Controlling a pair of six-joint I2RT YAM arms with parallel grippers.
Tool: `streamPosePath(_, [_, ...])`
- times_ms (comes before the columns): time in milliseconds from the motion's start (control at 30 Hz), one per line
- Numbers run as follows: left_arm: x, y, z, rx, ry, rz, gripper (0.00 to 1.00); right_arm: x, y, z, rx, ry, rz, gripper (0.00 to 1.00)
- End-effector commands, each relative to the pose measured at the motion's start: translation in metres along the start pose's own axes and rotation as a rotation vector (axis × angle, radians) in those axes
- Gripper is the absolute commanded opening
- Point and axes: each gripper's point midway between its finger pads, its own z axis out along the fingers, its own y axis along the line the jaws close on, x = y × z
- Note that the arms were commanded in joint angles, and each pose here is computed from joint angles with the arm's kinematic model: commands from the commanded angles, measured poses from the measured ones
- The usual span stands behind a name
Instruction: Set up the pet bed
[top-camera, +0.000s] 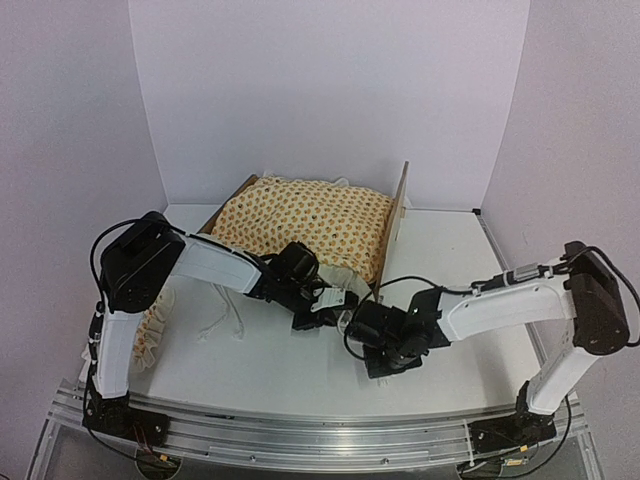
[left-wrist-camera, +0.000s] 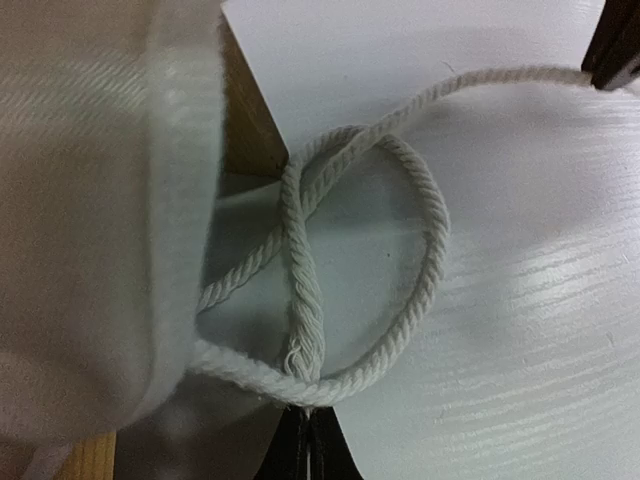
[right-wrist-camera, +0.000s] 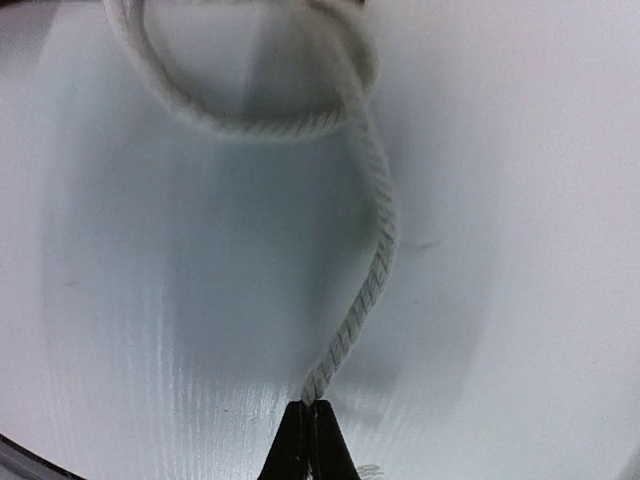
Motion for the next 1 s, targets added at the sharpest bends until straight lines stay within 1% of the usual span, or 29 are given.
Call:
streamPosePath(0, [-0.007,0.032,-0.048,-0.088,0.028,-0.062,0.0,-0.092,0.011,-0.104,-0.067,-0.276,-0.094,0.0])
streamPosePath(100, [-0.001,0.032,-0.056,-0.093,0.046,-0.071,0.0,-0.122,0.026,-0.154,-0.138,-0.381,-0.218,0.0])
streamPosePath(200, [-0.004,0.037,-0.064,-0.102,0.045,-0.089,0.0,-0.149,0.032,-0.202,-0.17,-0.505,-0.299,0.0])
streamPosePath(300, [-0.005,0.041,-0.07,-0.105,0.049,-0.106,0.0,-0.184,0.021,-0.245,-0.171,-0.621,-0.284,0.0])
streamPosePath(400, [0.0,0.042,-0.074,-0.11,0.061,-0.114,0.0,-0.214,-0.007,-0.262,-0.088,-0.691,-0.258,0.0])
streamPosePath(500, [0.016,0.036,-0.078,-0.095,0.102,-0.131,0.0,-0.243,-0.036,-0.266,-0.004,-0.721,-0.213,0.0])
streamPosePath(567, [0.035,0.024,-0.079,-0.085,0.156,-0.098,0.0,-0.262,-0.05,-0.271,0.04,-0.743,-0.197,0.0])
streamPosePath(700, [0.087,-0.021,-0.085,-0.012,0.298,-0.012,0.0,-0.292,-0.064,-0.298,0.064,-0.818,-0.184,0.0])
streamPosePath(800, [0.116,-0.046,-0.091,0.03,0.379,0.001,0.0,-0.3,-0.067,-0.319,0.07,-0.868,-0.205,0.0])
streamPosePath(900, [0.123,-0.051,-0.094,0.025,0.396,0.015,0.0,-0.298,-0.064,-0.325,0.044,-0.878,-0.224,0.0])
streamPosePath(967, [0.13,-0.049,-0.093,0.012,0.423,0.029,0.0,-0.293,-0.062,-0.321,0.019,-0.867,-0.231,0.0])
